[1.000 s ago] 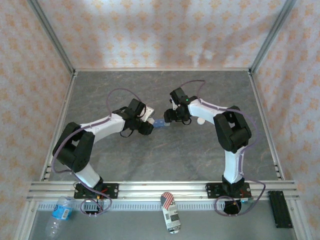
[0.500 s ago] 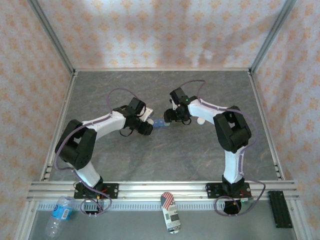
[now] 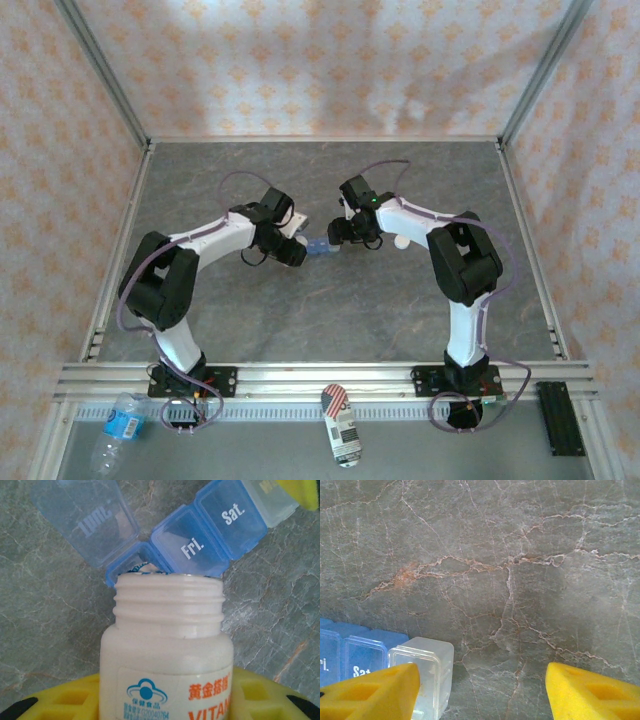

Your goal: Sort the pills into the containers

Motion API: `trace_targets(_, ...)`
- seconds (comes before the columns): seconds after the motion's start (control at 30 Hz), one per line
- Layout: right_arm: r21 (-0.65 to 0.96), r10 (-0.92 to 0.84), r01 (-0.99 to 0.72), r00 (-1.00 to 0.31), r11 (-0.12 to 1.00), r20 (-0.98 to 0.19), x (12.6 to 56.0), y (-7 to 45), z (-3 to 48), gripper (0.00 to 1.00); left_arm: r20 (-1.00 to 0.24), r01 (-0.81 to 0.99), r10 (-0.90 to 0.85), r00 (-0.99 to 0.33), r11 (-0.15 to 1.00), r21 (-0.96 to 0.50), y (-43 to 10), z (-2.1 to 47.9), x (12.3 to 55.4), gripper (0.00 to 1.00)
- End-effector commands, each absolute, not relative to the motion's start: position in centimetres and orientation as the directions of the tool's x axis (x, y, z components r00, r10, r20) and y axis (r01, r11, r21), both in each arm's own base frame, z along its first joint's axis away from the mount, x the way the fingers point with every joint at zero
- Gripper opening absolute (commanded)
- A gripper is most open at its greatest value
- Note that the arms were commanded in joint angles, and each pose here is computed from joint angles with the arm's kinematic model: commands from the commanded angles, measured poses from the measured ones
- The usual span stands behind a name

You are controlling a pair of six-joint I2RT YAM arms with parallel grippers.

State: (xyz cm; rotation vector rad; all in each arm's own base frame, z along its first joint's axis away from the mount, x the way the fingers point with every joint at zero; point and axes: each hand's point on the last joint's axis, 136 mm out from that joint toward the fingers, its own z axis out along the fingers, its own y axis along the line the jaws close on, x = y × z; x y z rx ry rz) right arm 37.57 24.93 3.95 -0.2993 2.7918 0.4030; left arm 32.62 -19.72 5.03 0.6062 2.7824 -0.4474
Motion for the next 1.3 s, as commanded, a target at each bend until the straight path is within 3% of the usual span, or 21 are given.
trace_targets(0.0,0.214,-0.16,-0.226,-0.945,0.95,-0.285,37.0,24.3,2.1,0.67,-0.266,0.416,0.351,-0.898,0.873,-0.254,-19.4,5.1,32.2,0.0)
trace_targets(1.27,0.218,-0.157,-0.222,-0.947,0.95,-0.282,36.9,24.3,2.0,0.67,-0.113,0.399,0.384,-0.916,0.897,-0.19,-18.1,4.6,32.4,0.0)
